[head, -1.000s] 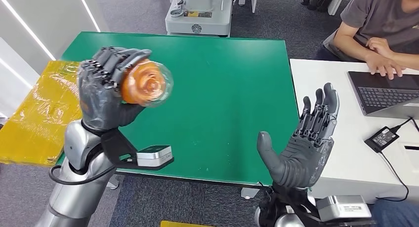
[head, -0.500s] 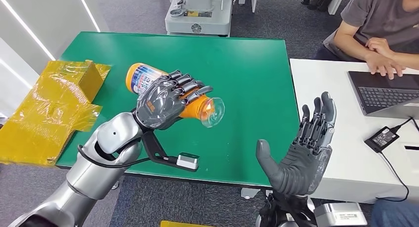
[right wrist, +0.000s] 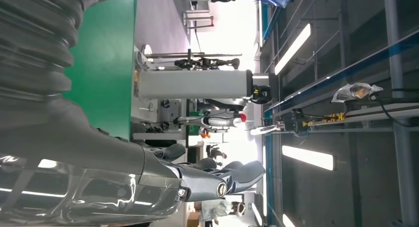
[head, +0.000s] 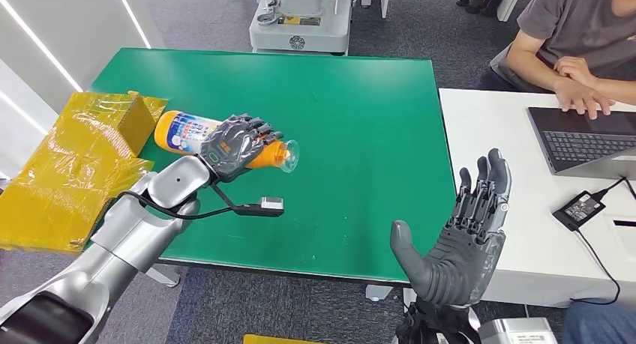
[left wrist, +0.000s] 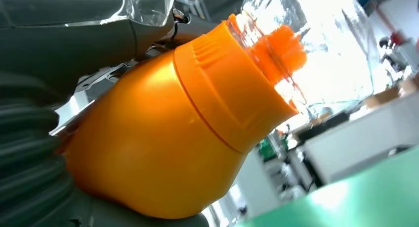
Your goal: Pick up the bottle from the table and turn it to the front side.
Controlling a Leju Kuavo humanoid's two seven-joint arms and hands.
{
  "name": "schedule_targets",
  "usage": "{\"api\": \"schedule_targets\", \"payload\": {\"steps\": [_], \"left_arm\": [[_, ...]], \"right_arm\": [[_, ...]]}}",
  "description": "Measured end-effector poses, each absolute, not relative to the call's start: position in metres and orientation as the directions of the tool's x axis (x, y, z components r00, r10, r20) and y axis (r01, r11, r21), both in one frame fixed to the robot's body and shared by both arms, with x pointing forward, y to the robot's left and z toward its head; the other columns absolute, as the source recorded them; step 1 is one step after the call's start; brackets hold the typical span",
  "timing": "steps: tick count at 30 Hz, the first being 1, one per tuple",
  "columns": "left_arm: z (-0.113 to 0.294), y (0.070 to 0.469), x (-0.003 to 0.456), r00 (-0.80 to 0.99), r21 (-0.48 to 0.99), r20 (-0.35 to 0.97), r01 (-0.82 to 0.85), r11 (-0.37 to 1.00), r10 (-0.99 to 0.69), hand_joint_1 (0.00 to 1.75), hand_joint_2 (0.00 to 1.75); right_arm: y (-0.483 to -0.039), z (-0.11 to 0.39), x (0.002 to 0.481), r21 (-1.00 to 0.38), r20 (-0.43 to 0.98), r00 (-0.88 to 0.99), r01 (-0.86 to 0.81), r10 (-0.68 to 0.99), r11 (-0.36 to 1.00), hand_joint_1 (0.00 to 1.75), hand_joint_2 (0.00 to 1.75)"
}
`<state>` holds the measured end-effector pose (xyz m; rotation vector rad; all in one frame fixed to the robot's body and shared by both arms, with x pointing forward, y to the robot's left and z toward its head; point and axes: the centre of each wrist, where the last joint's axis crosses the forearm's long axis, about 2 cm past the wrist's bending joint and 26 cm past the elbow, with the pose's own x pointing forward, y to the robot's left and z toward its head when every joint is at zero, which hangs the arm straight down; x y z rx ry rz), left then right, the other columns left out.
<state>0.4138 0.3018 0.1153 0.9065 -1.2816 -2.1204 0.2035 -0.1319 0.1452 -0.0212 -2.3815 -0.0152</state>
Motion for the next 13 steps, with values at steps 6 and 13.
{"api": "schedule_targets", "payload": {"steps": [6,13], "left_arm": [[0.105,0.334,0.408,-0.598,0.862,-0.313,0.147,-0.485,-0.738,1.75,1.75],[0.099,0.358,0.402,-0.561,0.835,-0.338,0.191,-0.516,-0.755,1.75,1.75]], "right_arm": [[-0.132,0.145,0.204,0.009,0.693,-0.721,0.022,0.010,1.000,0.00,1.75],[-0.133,0.145,0.206,0.015,0.694,-0.719,0.043,0.021,0.999,0.00,1.75]]}}
